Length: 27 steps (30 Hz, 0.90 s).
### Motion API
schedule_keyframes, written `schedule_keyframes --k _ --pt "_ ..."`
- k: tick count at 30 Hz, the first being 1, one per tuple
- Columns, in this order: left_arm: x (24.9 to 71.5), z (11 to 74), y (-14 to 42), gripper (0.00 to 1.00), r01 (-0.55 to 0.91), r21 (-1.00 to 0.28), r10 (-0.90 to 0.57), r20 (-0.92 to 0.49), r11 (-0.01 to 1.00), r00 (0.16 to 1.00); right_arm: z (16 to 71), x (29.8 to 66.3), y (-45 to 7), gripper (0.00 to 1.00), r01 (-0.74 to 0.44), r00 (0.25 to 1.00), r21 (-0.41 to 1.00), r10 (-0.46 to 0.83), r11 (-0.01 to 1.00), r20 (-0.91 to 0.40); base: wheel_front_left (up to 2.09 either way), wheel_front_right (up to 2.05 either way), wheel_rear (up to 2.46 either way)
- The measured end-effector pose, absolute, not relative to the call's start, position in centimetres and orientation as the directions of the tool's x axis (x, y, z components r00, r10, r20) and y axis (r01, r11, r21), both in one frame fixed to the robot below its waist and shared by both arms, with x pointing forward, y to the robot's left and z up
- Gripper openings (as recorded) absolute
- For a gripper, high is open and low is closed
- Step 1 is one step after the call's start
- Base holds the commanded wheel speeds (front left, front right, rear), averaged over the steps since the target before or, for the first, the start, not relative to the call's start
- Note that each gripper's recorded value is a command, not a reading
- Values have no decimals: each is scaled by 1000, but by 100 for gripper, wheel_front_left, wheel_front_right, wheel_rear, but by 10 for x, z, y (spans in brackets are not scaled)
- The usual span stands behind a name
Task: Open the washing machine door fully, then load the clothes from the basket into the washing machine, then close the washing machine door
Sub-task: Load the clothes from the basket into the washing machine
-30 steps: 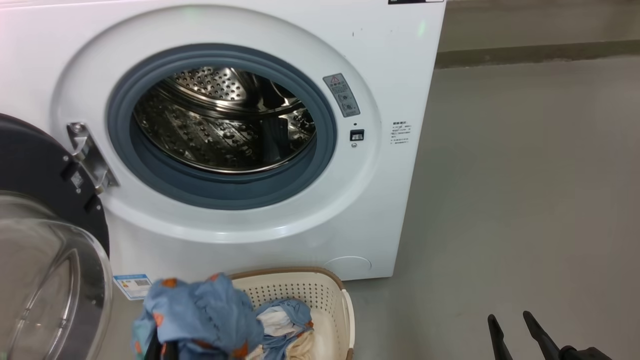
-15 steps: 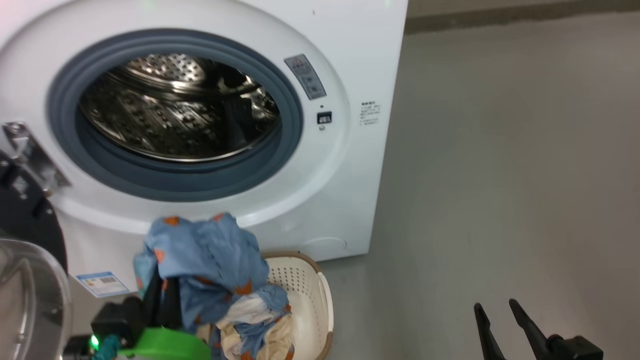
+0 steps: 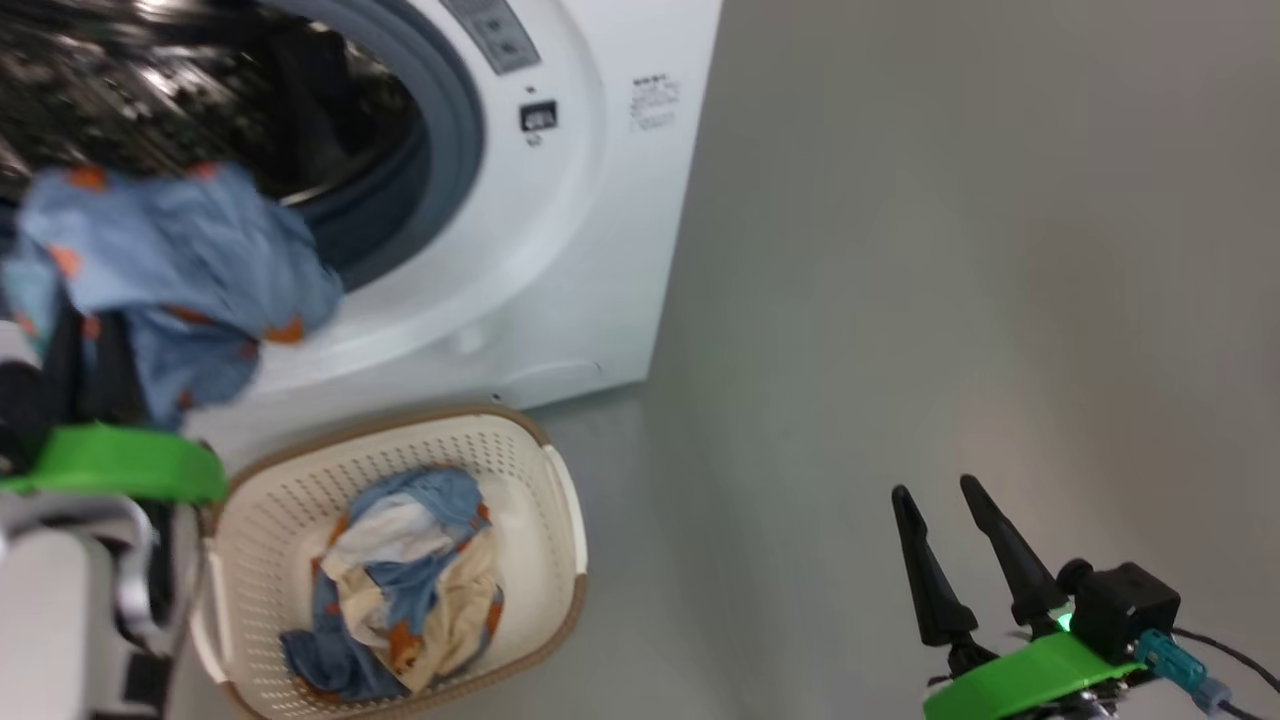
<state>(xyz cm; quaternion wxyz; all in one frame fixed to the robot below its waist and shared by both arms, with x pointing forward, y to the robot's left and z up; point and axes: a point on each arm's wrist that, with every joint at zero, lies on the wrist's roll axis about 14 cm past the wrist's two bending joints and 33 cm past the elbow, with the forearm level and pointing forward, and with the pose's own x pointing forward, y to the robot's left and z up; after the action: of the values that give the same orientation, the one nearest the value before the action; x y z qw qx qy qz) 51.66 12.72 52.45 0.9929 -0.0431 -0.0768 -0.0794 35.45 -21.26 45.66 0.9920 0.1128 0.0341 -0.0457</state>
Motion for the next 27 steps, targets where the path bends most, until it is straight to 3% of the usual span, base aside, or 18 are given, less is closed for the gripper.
schedule_keyframes --k 15,27 --pt "667 495 93 0 249 40 -252 136 968 958 415 360 -227 100 198 965 244 -145 949 -219 0 0 0" --pt "742 448 71 0 266 51 -269 63 963 961 383 351 -230 100 257 927 231 -172 938 -333 0 0 0"
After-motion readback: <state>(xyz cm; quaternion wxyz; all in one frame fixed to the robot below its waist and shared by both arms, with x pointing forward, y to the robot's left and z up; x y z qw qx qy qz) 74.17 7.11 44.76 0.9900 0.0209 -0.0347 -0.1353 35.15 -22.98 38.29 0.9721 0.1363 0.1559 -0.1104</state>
